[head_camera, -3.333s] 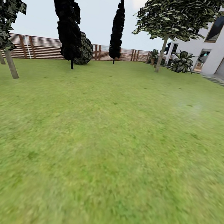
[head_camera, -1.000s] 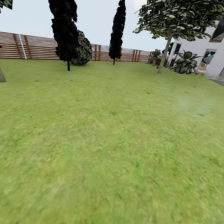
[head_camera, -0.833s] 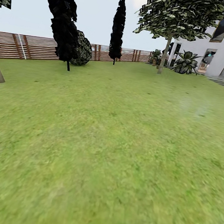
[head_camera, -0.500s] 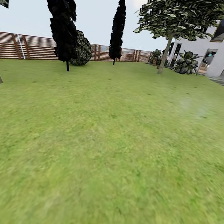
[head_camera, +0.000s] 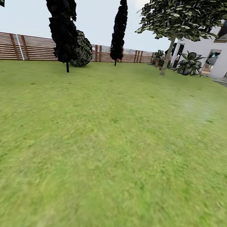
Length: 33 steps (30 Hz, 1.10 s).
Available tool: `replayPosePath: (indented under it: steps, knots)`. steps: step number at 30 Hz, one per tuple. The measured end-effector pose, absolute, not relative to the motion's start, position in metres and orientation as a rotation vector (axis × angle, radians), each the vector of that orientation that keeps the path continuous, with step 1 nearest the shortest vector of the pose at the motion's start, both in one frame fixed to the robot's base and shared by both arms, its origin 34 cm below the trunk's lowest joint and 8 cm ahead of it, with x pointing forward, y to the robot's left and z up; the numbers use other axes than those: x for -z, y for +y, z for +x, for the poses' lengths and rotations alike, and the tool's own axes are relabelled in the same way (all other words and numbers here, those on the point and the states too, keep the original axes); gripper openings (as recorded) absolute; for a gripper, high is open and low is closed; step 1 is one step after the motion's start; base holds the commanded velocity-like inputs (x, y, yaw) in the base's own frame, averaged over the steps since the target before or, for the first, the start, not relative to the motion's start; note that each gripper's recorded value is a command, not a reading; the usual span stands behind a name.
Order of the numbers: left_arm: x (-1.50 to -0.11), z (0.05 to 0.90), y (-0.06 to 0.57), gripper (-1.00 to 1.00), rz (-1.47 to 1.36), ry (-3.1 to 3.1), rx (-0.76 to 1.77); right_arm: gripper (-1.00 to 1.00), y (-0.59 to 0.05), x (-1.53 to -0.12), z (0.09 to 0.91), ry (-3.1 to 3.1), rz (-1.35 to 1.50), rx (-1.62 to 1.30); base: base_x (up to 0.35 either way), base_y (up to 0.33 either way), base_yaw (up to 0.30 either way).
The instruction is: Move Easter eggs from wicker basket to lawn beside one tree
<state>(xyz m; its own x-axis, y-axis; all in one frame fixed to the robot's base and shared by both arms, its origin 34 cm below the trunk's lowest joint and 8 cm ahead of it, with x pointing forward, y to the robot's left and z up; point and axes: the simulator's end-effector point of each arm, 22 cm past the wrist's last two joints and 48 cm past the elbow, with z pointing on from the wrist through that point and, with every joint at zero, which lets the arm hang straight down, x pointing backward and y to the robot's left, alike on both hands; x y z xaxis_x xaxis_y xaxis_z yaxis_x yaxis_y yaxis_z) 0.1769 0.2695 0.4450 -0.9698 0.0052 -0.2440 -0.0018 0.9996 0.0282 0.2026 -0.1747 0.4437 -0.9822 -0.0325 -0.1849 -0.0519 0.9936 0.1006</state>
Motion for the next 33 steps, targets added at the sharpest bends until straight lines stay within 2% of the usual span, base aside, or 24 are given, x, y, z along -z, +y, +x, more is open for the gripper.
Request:
replayPosePath:
  steps: [10, 19, 33]
  knots:
    - [-0.445, 0.177, 0.270, 1.00, 0.002, 2.893, -0.042, 1.00, -0.182, -0.442, 0.191, 2.980, -0.066, -0.143, 0.337, 0.000, 0.000]
    - [-0.445, 0.178, 0.270, 1.00, 0.001, 2.892, -0.043, 1.00, -0.197, -0.440, 0.137, 3.095, -0.087, -0.122, 0.337, 0.000, 0.000]
    - [-0.445, 0.178, 0.271, 1.00, -0.001, 2.892, -0.044, 1.00, -0.203, -0.440, 0.129, 3.113, -0.098, -0.111, 0.337, 0.000, 0.000]
